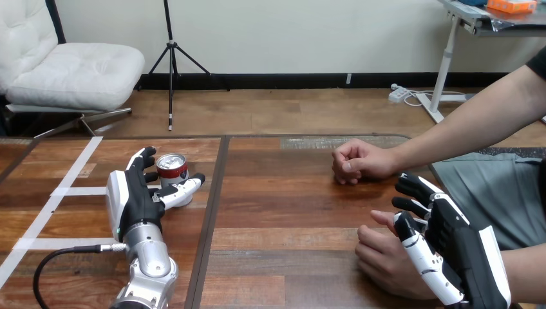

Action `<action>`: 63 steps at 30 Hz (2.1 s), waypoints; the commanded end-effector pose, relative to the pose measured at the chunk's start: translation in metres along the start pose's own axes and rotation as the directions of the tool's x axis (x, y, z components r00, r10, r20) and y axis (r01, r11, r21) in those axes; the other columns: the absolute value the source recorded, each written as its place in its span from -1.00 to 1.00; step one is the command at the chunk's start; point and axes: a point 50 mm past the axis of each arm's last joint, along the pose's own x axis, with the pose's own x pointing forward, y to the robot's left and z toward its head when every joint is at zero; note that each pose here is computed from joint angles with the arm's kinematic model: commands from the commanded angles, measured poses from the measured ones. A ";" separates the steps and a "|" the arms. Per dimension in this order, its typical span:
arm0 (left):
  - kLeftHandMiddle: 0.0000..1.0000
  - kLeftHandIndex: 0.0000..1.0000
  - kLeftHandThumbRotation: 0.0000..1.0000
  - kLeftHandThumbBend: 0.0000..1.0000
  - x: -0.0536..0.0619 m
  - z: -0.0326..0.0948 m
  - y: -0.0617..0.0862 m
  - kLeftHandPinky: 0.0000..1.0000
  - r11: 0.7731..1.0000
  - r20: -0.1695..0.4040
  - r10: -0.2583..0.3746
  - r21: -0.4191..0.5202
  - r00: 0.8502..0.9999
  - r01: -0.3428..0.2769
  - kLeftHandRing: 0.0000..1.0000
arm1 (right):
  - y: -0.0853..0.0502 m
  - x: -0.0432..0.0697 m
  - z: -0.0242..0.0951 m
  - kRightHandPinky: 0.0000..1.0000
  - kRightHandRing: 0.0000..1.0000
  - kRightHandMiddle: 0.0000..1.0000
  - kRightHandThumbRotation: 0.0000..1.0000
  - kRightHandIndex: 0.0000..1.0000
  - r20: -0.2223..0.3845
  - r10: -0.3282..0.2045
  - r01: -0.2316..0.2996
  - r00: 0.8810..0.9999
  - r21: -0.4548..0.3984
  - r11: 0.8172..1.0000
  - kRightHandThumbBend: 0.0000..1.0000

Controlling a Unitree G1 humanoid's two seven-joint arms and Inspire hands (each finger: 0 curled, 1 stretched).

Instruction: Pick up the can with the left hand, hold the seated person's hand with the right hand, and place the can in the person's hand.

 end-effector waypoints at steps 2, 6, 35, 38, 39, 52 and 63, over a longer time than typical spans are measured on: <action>0.69 0.65 -1.00 0.46 0.013 0.035 -0.002 0.42 0.999 0.104 0.003 -0.044 0.995 0.001 0.61 | -0.001 0.012 0.016 0.41 0.60 0.68 0.29 0.65 0.097 -0.001 0.001 0.995 -0.005 1.000 0.09; 0.68 0.64 -1.00 0.45 0.013 0.035 -0.002 0.43 0.999 0.105 0.001 -0.041 0.994 0.003 0.62 | -0.001 0.012 0.016 0.42 0.60 0.68 0.29 0.65 0.096 -0.001 0.002 0.995 -0.005 1.000 0.09; 0.49 0.44 -1.00 0.37 0.010 0.033 -0.004 0.40 0.999 0.118 0.009 -0.041 0.993 -0.004 0.50 | -0.002 0.012 0.017 0.39 0.58 0.67 0.29 0.64 0.098 -0.007 0.007 0.995 -0.005 1.000 0.09; 0.45 0.39 -1.00 0.34 0.009 0.032 -0.004 0.36 0.998 0.124 0.011 -0.056 0.992 -0.004 0.46 | -0.002 0.012 0.017 0.38 0.58 0.67 0.28 0.64 0.101 -0.005 0.005 0.995 -0.001 1.000 0.09; 0.45 0.39 -1.00 0.34 0.009 0.032 -0.004 0.35 0.998 0.125 0.012 -0.056 0.992 -0.005 0.46 | -0.002 0.012 0.017 0.38 0.58 0.67 0.28 0.64 0.100 -0.005 0.005 0.995 0.002 1.000 0.09; 0.31 0.28 -1.00 0.27 0.008 0.031 -0.003 0.22 0.997 0.129 0.021 -0.082 0.991 -0.011 0.31 | -0.001 0.013 0.017 0.39 0.58 0.66 0.29 0.64 0.099 -0.003 0.004 0.995 -0.006 1.000 0.10; 0.23 0.22 -1.00 0.25 0.007 0.028 -0.002 0.12 0.996 0.122 0.023 -0.084 0.992 -0.013 0.20 | -0.001 0.013 0.017 0.39 0.59 0.67 0.29 0.64 0.100 -0.002 0.003 0.995 -0.009 1.000 0.08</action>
